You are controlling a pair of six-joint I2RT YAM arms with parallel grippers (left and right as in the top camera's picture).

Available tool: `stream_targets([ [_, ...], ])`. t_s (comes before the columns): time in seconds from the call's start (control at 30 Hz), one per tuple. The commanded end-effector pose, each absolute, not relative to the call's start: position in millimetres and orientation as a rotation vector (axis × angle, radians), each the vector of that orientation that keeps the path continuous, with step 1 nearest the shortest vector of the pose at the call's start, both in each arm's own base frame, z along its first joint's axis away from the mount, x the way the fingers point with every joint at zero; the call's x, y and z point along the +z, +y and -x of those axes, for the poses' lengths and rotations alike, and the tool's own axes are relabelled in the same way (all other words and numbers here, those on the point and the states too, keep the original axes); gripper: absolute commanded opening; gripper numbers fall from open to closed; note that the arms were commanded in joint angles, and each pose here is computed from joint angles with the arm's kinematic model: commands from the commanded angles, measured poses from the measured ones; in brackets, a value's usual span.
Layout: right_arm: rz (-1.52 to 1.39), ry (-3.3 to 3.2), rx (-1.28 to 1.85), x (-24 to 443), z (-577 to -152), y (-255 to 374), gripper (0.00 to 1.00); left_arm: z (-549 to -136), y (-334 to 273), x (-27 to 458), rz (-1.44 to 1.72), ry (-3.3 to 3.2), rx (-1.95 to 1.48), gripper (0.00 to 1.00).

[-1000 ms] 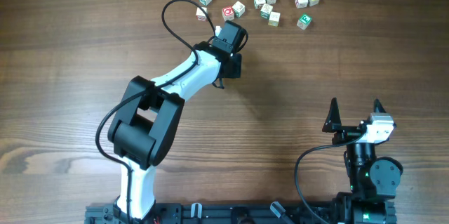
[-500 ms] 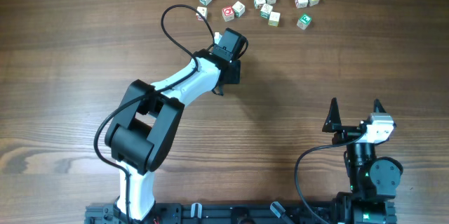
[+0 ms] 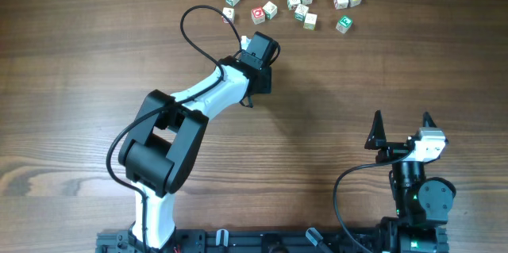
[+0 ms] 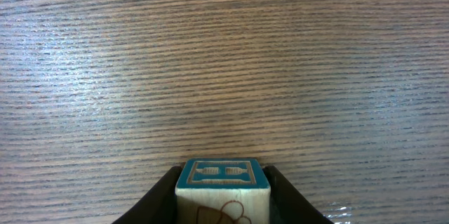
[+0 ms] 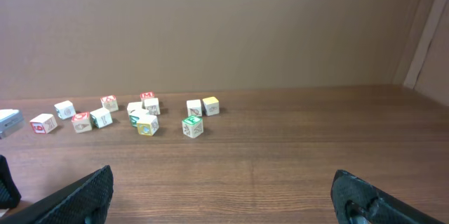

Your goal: Form a horizontal line

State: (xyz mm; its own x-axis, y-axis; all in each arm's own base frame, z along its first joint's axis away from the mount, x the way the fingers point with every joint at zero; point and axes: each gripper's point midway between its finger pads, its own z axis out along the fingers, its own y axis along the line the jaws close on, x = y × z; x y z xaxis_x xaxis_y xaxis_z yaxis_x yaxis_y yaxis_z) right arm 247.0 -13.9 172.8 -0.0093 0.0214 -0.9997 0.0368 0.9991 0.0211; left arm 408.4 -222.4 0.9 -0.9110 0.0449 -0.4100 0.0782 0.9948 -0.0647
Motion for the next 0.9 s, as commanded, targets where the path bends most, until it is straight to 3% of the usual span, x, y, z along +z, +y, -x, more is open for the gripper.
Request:
stream_targets([
  [0.0,-0.019,1.571,-0.009,174.9,-246.7,-10.2,1.0,-389.4,-220.9,-28.1,-0.089,2.8,-0.115,0.35],
  [0.47,-0.019,1.571,-0.009,174.9,-246.7,-10.2,1.0,-393.8,-223.5,-26.3,-0.098,2.78,-0.128,0.38],
  [0.57,-0.019,1.571,-0.009,174.9,-246.7,-10.2,1.0,-393.8,-223.6,-26.2,-0.098,2.779,-0.128,0.45],
  [0.87,-0.019,1.571,-0.009,174.9,-246.7,-10.2,1.0,-394.1,-223.1,-26.2,-0.096,2.778,-0.124,0.55],
])
